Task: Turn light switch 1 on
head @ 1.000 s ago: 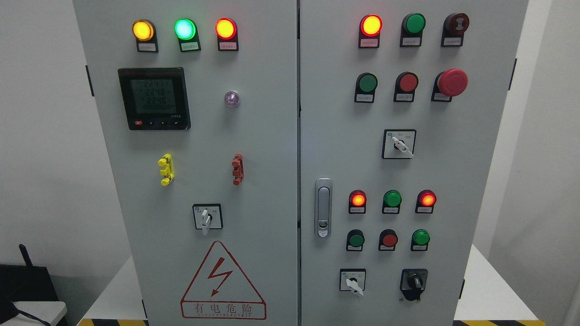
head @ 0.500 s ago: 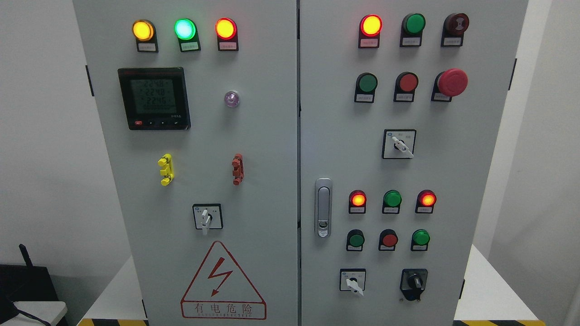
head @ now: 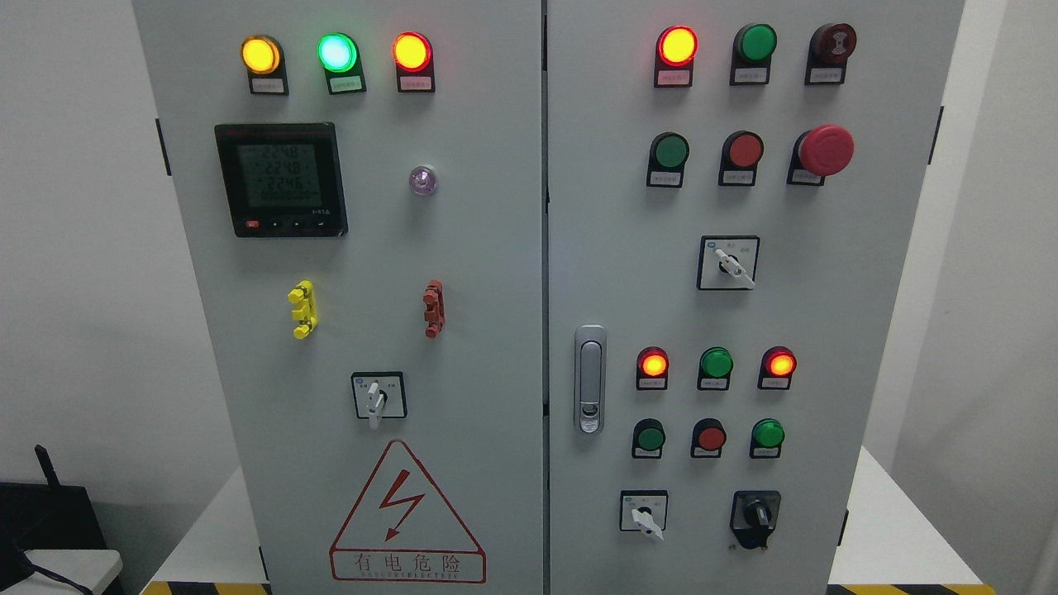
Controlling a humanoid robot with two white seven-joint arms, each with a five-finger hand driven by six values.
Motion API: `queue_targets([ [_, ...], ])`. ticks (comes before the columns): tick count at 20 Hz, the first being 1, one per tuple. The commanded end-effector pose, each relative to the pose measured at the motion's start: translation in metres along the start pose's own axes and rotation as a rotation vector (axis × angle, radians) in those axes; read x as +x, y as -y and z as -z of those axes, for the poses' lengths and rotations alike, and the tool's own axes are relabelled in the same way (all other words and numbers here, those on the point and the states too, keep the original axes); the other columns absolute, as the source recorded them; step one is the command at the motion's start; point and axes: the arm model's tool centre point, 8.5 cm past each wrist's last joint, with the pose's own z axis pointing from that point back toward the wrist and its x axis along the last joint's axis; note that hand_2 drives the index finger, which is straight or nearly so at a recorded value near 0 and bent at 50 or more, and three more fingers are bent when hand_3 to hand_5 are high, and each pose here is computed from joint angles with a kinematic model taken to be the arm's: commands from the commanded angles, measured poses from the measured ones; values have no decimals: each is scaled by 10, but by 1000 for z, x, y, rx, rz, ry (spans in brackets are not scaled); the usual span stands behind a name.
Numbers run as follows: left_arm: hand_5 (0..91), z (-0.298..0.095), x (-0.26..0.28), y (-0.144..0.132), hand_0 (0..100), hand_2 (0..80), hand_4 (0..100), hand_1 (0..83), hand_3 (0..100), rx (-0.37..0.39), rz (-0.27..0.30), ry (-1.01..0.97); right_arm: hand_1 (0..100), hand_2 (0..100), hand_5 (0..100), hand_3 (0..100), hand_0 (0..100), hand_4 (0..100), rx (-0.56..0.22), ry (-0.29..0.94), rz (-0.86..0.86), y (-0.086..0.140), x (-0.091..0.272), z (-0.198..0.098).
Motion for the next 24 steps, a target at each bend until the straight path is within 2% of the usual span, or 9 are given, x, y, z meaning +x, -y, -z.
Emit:
queue_targets([
  [1,630,6,32,60,151,476,716,299,669,-98,-32,85,389,0,0,0,120,0,1,1,17,0,0,0],
  [5,661,7,39,80,118,489,732,326,688,-102,-27,99,389,0,0,0,120,0,1,0,17,0,-1,0],
  [8,665,12,45,91,110,490,736,333,691,-77,-23,84,389,0,0,0,120,0,1,2,18,0,0,0],
  [12,671,11,48,104,99,491,738,369,693,-97,16,89,389,0,0,0,120,0,1,2,18,0,0,0],
  [17,682,26,59,113,68,498,743,453,681,-53,27,73,389,0,0,0,120,0,1,1,17,0,0,0],
  [19,683,30,63,114,64,499,745,462,681,-34,27,76,389,0,0,0,120,0,1,2,18,0,0,0],
  [22,687,28,65,119,62,501,749,471,680,-17,68,79,389,0,0,0,120,0,1,2,18,0,0,0],
  [24,698,30,66,121,63,501,751,476,681,-1,76,74,389,0,0,0,120,0,1,1,17,0,0,0],
])
